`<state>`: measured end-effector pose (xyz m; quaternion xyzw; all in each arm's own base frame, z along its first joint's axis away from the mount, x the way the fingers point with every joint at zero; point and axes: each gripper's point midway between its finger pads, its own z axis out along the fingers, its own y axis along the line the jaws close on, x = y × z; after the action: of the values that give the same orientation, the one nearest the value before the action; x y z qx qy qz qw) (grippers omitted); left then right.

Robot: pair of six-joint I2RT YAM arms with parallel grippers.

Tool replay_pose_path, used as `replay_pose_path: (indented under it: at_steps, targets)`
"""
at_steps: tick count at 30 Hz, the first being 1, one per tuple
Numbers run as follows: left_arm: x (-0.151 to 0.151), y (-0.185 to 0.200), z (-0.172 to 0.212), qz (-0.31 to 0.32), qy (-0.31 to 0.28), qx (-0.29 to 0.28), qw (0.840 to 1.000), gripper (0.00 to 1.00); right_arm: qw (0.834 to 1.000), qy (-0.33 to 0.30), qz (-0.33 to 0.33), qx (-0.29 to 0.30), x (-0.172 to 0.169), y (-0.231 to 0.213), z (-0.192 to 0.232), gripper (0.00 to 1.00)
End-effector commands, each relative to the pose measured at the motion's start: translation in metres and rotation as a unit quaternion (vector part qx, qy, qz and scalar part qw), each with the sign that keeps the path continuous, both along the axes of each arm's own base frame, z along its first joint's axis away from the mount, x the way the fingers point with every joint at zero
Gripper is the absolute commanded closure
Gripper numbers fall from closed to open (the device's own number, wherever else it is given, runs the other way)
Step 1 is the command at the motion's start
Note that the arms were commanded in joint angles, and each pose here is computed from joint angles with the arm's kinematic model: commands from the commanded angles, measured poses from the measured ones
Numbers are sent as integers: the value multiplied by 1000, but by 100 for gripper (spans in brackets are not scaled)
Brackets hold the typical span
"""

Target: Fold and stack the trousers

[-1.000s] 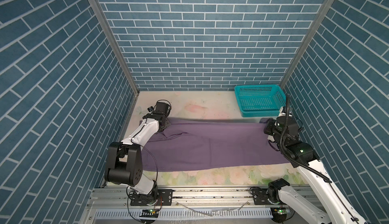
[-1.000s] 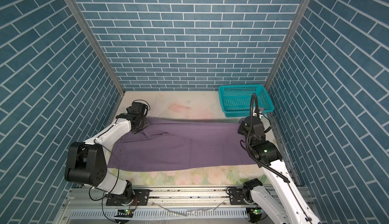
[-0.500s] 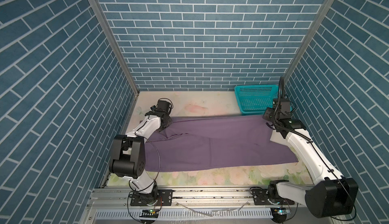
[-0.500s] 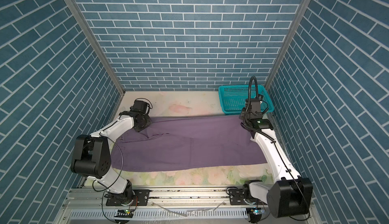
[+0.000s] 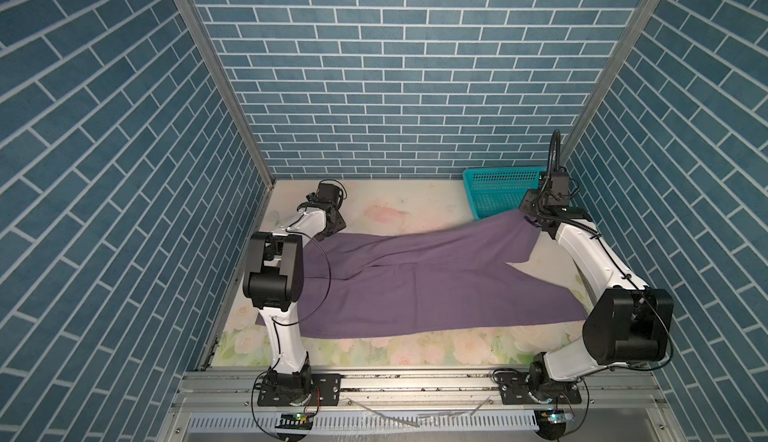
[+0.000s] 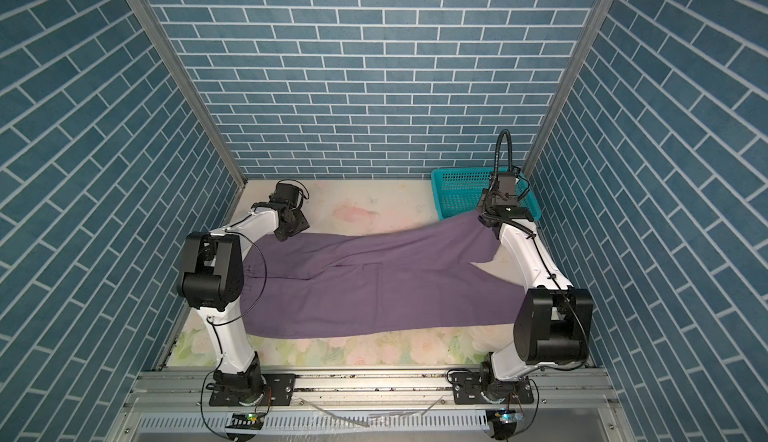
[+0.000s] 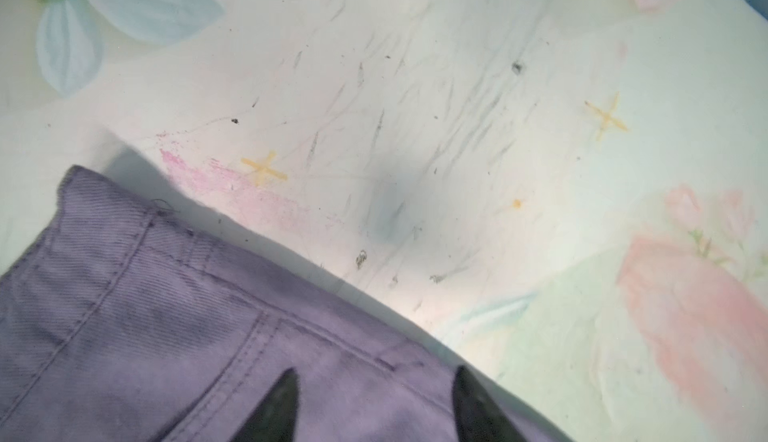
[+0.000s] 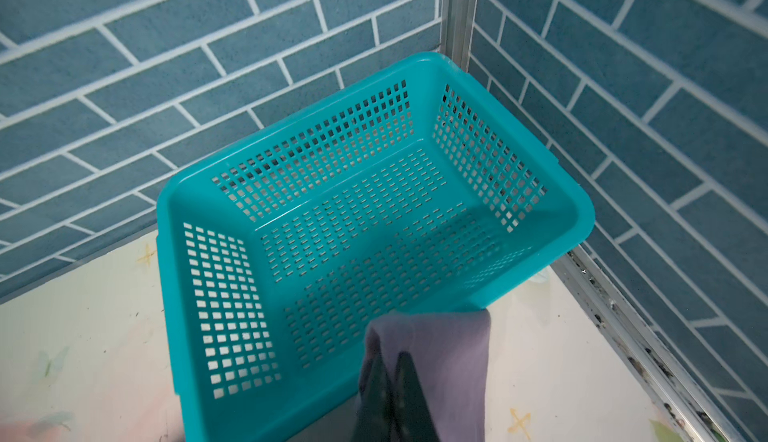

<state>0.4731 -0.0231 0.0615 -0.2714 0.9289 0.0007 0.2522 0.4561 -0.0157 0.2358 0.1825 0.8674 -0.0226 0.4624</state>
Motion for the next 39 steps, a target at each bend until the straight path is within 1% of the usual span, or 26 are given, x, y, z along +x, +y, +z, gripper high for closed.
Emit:
replay_pose_path:
  at_steps: [1, 3, 4, 7, 9, 10, 11, 12, 14, 16, 18, 21, 23, 26, 28, 30, 33, 35, 37, 39]
  targets:
    - [-19, -5, 24, -16, -4, 29, 999, 19, 999, -54, 5, 7, 12, 1, 38, 100]
    - [-41, -7, 43, -6, -15, 48, 999, 18, 998, -53, 10, 13, 11, 4, 37, 100]
    - [-54, -12, 51, -12, -25, 57, 998, 18, 998, -52, 13, 15, 10, 5, 37, 100]
    - [-88, -38, 74, -62, -51, 80, 994, 30, 998, -45, 26, 24, 7, 10, 34, 100]
    - [-111, -45, 78, -85, -47, 85, 992, 40, 998, -40, 33, 31, 3, 13, 32, 100]
    - [-122, -45, 76, -92, -41, 82, 992, 43, 998, -37, 37, 36, 1, 15, 30, 100]
    - [-131, -44, 74, -96, -38, 79, 992, 43, 998, -35, 39, 40, -2, 17, 28, 100]
    - [-142, -38, 69, -91, -30, 85, 992, 43, 998, -33, 38, 44, -6, 17, 26, 100]
    - [-158, -18, 62, -67, -12, 114, 991, 35, 997, -32, 40, 51, -14, 19, 25, 100]
    - [-163, -4, 60, -46, 1, 120, 992, 19, 997, -32, 41, 56, -24, 20, 24, 100]
    - [-158, 7, 63, -27, -1, 129, 991, 12, 997, -29, 40, 57, -34, 19, 22, 100]
    - [-140, 24, 67, 8, -6, 153, 988, 6, 998, -28, 32, 53, -51, 15, 21, 100]
    - [-124, 35, 64, 31, -2, 156, 987, 5, 998, -26, 23, 47, -64, 11, 18, 100]
    - [-100, 46, 49, 52, 12, 151, 987, 4, 999, -20, 8, 34, -82, 3, 15, 100]
    - [-86, 52, 35, 57, 27, 158, 985, 4, 1000, -18, -4, 24, -94, -3, 14, 100]
    - [-72, 53, 21, 50, 43, 165, 984, 3, 1000, -13, -14, 14, -105, -9, 13, 100]
    - [-60, 60, 1, 52, 70, 174, 981, 2, 1000, -11, -24, 6, -119, -14, 14, 100]
    - [-55, 63, -15, 59, 80, 167, 981, 1, 999, -12, -31, 5, -128, -16, 15, 100]
    - [-51, 64, -17, 60, 88, 163, 981, 2, 999, -10, -39, 3, -136, -19, 15, 100]
    - [-46, 65, -17, 58, 84, 165, 981, 1, 999, -9, -47, 3, -143, -22, 14, 100]
